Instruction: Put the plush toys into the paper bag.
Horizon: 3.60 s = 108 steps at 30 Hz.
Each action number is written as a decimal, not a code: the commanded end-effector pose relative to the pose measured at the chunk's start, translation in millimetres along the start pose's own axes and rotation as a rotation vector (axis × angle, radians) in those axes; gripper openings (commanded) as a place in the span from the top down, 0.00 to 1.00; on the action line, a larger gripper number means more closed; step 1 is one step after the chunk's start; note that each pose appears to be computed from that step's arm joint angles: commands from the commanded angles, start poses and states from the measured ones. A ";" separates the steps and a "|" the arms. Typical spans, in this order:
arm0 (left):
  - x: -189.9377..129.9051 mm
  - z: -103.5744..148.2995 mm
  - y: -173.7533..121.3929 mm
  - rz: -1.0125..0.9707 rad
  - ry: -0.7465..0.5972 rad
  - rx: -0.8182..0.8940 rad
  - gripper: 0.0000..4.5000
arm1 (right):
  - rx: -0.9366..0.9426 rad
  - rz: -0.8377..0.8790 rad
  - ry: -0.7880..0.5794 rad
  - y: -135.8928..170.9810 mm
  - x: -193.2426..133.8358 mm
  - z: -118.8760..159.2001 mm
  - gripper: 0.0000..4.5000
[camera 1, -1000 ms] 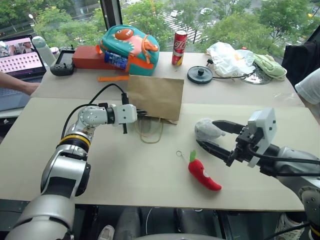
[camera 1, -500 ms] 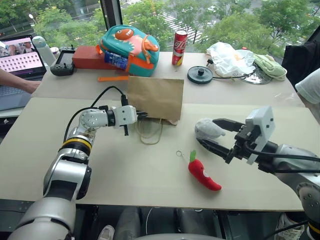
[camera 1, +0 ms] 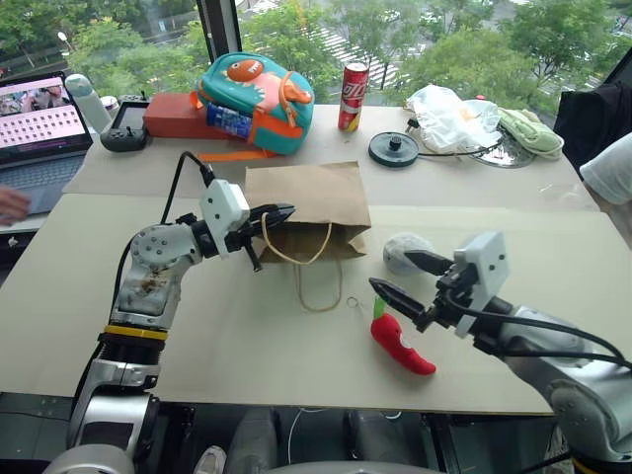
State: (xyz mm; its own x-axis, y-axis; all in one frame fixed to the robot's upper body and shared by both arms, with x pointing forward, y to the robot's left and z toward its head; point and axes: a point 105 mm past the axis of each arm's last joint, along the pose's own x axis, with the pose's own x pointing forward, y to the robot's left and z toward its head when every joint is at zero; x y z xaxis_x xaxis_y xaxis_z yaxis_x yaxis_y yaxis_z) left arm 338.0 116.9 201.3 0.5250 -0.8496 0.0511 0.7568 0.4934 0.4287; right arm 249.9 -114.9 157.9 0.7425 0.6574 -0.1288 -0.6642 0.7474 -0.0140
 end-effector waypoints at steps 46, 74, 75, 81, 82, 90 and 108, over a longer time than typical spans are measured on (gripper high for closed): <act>12.6 35.5 40.8 0.127 -0.108 -0.148 1.00 | -0.029 -0.111 0.142 -13.3 131.8 -50.8 0.99; 15.7 32.7 31.6 0.121 -0.115 -0.176 1.00 | -0.013 -0.063 -0.070 -12.0 68.1 15.2 0.99; 15.6 32.3 31.2 0.120 -0.114 -0.176 1.00 | -0.017 -0.067 -0.075 -14.3 63.7 19.2 0.99; 16.6 30.9 30.0 0.116 -0.113 -0.177 1.00 | -0.077 -0.243 0.013 -59.7 40.0 14.5 0.87; 16.8 30.9 29.9 0.115 -0.114 -0.178 1.00 | -0.081 -0.275 0.038 -68.5 36.3 10.0 0.83; 17.4 31.3 29.3 0.110 -0.116 -0.175 1.00 | -0.098 -0.324 0.142 -88.0 27.9 -9.8 0.23; 16.8 30.7 27.3 0.106 -0.116 -0.182 1.00 | -0.092 -0.364 0.227 -90.3 40.8 -36.5 0.24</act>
State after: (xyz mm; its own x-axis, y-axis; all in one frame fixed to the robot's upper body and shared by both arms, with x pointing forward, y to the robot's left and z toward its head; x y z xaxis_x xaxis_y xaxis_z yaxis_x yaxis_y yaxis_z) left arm 361.8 112.4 229.6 0.5889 -0.7934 0.1542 0.7637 0.6087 0.2153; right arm 334.8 -160.7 104.9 0.8805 0.3004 -0.3667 -0.3815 0.9082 -0.1721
